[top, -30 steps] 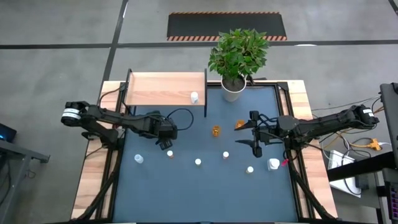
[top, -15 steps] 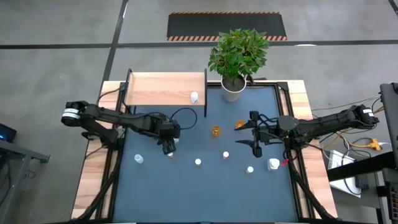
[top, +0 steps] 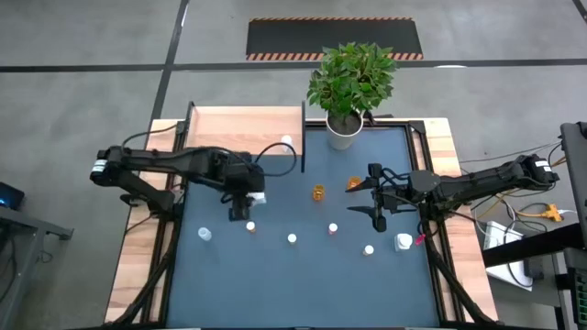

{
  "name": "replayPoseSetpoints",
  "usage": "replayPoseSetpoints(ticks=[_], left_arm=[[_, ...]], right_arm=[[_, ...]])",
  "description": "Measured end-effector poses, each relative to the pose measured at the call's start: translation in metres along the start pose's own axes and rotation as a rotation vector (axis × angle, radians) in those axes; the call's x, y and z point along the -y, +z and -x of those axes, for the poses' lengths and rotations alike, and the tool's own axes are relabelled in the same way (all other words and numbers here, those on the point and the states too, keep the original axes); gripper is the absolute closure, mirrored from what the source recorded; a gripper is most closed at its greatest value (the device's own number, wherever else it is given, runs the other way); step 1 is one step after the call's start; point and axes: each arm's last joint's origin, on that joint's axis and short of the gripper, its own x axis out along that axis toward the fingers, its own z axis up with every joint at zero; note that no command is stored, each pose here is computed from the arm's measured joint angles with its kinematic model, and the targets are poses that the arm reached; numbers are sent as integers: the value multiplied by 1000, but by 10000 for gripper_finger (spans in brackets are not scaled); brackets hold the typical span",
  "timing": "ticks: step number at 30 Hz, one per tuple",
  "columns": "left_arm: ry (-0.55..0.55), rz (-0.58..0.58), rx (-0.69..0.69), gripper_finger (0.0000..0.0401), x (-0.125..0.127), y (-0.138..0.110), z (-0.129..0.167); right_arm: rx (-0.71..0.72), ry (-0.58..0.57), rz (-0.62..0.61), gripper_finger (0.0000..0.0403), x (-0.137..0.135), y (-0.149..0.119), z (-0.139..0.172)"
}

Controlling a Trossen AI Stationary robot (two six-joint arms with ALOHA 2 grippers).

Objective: Pick and place medicine bottles onto shelf by color
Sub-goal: Put the left white pill bottle on the shelf

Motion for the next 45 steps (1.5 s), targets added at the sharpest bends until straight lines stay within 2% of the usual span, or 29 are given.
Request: replayPoseSetpoints(ticks=[3, 6, 11, 17, 19, 25, 31, 35, 45], left_arm=[[111, -153, -37, 224, -7, -4, 19], [229, -205, -55, 224, -20, -11, 35], [272, -173, -38, 227, -42, -28, 54], [270, -53, -13, 236, -66, -49, 68], [277, -48, -20, 236, -72, -53, 69], [241, -31, -39, 238, -88, -56, 63], [210, -44, -85, 238, -104, -62, 41], [212, -4, -120, 239, -116, -70, 30], [184, 31, -200, 239, -129, -86, 12]], right_arm=[[0, 0, 0, 188, 0, 0, 0], [1, 1, -4, 188, 0, 0, 0], [2, 3, -5, 188, 0, 0, 0], [2, 3, -7, 188, 0, 0, 0], [2, 3, -8, 188, 0, 0, 0], [2, 3, -8, 188, 0, 0, 0], [2, 4, -18, 188, 0, 0, 0], [2, 4, -18, 188, 0, 0, 0], [2, 4, -17, 188, 0, 0, 0]])
